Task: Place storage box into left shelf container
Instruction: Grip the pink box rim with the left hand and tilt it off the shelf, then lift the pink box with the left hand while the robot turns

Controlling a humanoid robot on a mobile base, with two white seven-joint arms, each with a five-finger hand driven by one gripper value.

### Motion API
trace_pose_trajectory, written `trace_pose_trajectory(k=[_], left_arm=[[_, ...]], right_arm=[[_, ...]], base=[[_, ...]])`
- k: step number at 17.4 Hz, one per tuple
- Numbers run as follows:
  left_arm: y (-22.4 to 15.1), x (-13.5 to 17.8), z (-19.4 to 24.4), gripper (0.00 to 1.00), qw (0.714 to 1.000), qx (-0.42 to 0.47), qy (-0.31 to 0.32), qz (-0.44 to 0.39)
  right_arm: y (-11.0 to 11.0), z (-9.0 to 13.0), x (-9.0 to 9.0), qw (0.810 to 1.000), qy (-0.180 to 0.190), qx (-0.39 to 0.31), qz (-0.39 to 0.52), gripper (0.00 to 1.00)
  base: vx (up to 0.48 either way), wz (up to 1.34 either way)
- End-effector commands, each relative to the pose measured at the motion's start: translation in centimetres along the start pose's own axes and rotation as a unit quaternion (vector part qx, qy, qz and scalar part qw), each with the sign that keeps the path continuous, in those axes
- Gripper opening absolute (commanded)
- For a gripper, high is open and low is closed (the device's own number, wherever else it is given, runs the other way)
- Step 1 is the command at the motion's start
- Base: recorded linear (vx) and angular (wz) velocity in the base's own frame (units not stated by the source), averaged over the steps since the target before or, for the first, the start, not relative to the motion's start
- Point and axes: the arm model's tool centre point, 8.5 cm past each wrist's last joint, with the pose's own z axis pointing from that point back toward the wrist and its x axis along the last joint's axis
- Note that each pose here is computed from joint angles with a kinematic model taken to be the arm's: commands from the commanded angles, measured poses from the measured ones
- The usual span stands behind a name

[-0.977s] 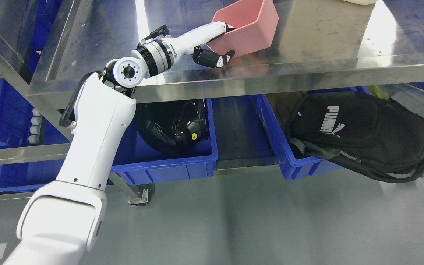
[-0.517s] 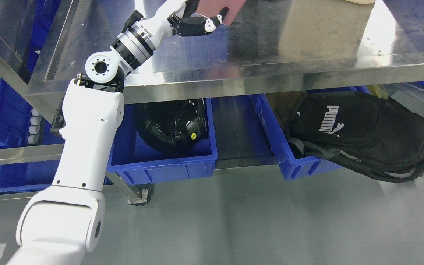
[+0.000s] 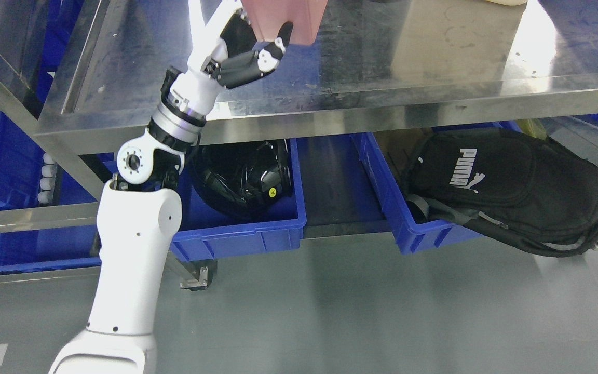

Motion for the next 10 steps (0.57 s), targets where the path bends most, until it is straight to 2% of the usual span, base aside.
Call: trace_pose_trajectory(k=[1, 3, 5, 10], left_arm=[[-8.9, 3.1, 5.2, 0.00, 0.996, -0.033, -0.086, 0.015], [-11.2, 2.1, 7.1, 0.00, 0.996, -0.031, -0.079, 0.034], [-11.7, 2.0, 7.6, 0.00, 0.996, -0.028, -0.079, 0.035], [-13.3, 1.8, 7.8, 0.00, 0.994, -0.039, -0.089, 0.043]], right_arm=[[-1.1, -0.1, 0.0, 1.000, -0.004, -0.009, -0.002, 1.00], [-1.1, -0.1, 0.0, 1.000, -0.004, -0.009, -0.002, 1.00], [-1.1, -0.1, 0.0, 1.000, -0.004, -0.009, -0.002, 1.00], [-1.1, -0.1, 0.0, 1.000, -0.004, -0.009, -0.002, 1.00]], base=[[-0.001, 0.05], [0.002, 0.11], [0.011, 0.21], [0.045, 0.66]])
